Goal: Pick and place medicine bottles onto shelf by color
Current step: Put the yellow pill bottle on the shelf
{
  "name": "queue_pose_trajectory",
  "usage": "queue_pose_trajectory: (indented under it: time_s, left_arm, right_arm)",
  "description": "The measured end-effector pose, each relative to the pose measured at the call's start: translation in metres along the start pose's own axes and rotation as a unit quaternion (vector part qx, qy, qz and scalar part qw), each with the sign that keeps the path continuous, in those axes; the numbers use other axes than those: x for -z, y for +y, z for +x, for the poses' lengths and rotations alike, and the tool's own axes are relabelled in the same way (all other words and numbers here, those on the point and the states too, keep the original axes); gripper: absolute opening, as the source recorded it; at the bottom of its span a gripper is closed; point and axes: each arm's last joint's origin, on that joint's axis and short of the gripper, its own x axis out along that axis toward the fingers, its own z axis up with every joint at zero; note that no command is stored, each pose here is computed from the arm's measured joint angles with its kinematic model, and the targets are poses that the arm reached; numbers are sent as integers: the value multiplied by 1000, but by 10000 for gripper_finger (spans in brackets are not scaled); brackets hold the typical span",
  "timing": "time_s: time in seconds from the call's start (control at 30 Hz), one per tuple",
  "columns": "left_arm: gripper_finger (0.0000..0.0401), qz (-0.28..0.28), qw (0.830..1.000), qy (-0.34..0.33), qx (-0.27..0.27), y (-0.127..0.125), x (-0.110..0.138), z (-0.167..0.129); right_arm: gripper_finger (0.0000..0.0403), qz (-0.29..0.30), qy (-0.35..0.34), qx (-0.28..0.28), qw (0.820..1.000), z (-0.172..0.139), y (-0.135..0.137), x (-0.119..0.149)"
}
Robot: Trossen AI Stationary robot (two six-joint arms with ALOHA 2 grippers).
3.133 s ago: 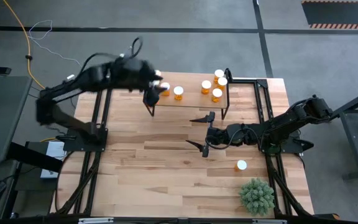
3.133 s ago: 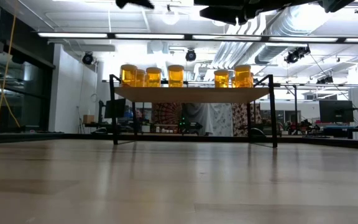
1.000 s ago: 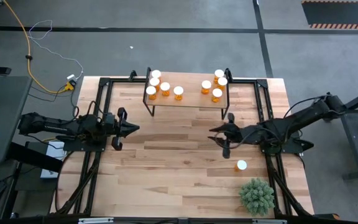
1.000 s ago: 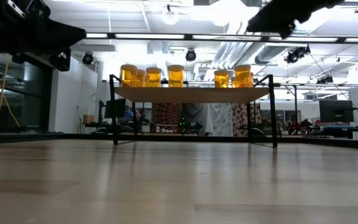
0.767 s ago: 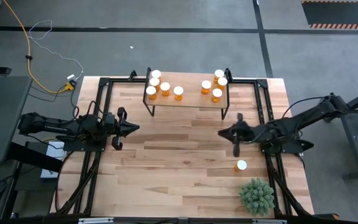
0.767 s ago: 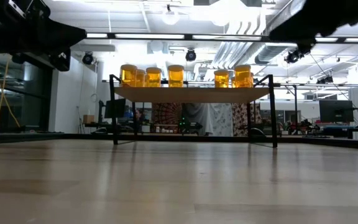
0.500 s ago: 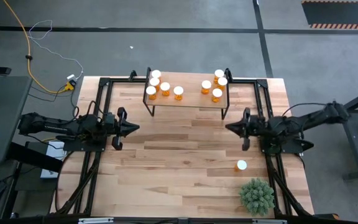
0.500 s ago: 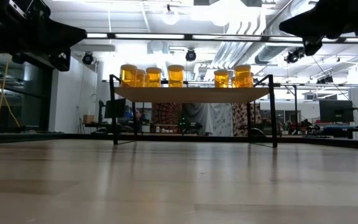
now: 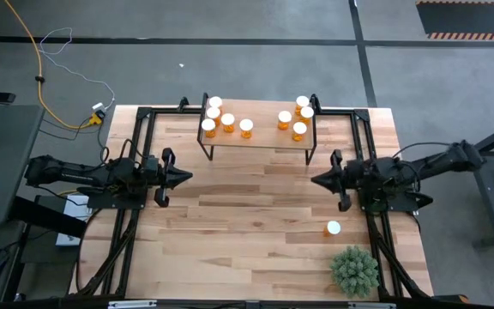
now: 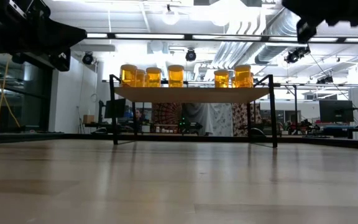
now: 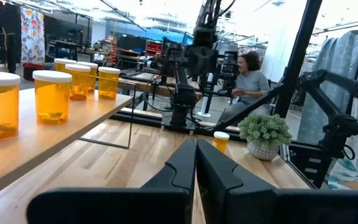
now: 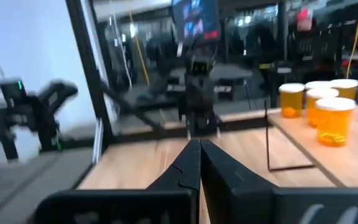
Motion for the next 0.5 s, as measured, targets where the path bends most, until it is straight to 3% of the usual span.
queue_pose_trajectory:
  time_s: [0.1,0.23,0.37,0.5]
  left_arm:
    - [3,0,1000,0,0,0,0,0]
    - [3,0,1000,0,0,0,0,0]
    - [3,0,1000,0,0,0,0,0]
    - [3,0,1000,0,0,0,0,0]
  right_arm:
    - [0,-20,48,12,999,14,11,-15]
    - [0,-13,165,53,985,27,23,-32]
    - [1,52,274,83,957,37,31,-49]
    - [22,110,369,119,915,50,40,-61]
